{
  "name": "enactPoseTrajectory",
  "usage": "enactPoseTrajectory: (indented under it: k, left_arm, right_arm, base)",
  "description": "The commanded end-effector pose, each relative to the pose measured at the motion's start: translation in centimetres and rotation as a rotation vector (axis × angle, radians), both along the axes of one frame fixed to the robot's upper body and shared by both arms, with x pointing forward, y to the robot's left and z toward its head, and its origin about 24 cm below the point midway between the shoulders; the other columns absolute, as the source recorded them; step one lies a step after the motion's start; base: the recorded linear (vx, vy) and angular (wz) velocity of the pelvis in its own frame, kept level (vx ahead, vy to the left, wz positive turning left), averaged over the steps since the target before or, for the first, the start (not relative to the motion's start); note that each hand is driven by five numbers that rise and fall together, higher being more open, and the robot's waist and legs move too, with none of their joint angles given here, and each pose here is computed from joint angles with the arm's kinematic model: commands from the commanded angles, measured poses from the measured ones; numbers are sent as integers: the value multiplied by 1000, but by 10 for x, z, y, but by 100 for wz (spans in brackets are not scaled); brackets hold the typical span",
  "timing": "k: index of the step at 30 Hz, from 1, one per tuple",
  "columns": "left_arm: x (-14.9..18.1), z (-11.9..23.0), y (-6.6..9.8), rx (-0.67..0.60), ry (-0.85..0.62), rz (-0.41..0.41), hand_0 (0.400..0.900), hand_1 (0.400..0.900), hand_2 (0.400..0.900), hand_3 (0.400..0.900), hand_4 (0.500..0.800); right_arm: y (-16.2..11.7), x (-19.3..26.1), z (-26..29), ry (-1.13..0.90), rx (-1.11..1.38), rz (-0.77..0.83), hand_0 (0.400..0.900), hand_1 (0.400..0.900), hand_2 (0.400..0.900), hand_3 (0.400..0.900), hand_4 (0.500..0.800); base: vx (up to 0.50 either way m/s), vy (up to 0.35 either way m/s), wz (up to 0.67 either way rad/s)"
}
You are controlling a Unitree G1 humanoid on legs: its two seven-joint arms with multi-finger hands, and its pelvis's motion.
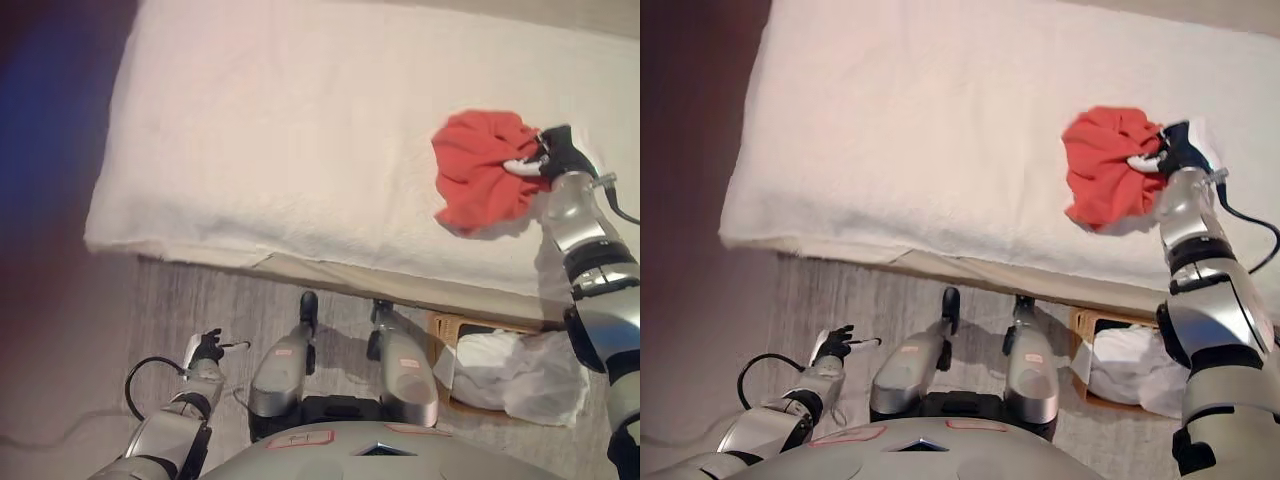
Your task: Put the clothes on the bed into the basket.
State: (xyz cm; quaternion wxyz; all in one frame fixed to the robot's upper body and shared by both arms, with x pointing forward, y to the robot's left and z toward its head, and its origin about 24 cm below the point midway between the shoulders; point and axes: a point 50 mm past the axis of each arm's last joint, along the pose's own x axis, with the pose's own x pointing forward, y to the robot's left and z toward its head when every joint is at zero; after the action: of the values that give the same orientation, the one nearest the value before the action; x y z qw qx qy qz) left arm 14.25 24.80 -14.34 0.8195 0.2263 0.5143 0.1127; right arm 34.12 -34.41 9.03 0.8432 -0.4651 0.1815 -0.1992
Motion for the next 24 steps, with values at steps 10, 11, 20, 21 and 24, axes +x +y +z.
enactPoseTrajectory:
  k: [10, 11, 20, 21, 24]
  left_arm:
    - [-24, -2, 23, 74, 121, -81, 900, 900, 900, 900, 800]
    - [-24, -1, 23, 73, 119, -86, 900, 900, 900, 900, 800]
    - [-10, 2, 21, 84, 97, -143, 900, 900, 900, 900, 800]
    - [-9, 3, 21, 84, 94, -147, 900, 900, 900, 900, 800]
    - [-7, 2, 18, 82, 91, -162, 900, 900, 900, 900, 800]
  right_arm:
    - [-92, -79, -1, 72, -87, -283, 400, 400, 400, 400, 500]
    - [-95, -83, 0, 74, -88, -293, 400, 400, 400, 400, 500]
    - [-125, -121, 2, 103, -93, -427, 400, 400, 400, 400, 500]
    - [-127, -123, 4, 101, -93, -437, 400, 400, 400, 400, 500]
    - [-131, -125, 9, 90, -100, -442, 400, 400, 400, 400, 500]
  base:
    - [4, 43, -25]
    - [-1, 32, -18]
    - [6, 14, -12]
    - [-1, 0, -6]
    - [-1, -1, -1]
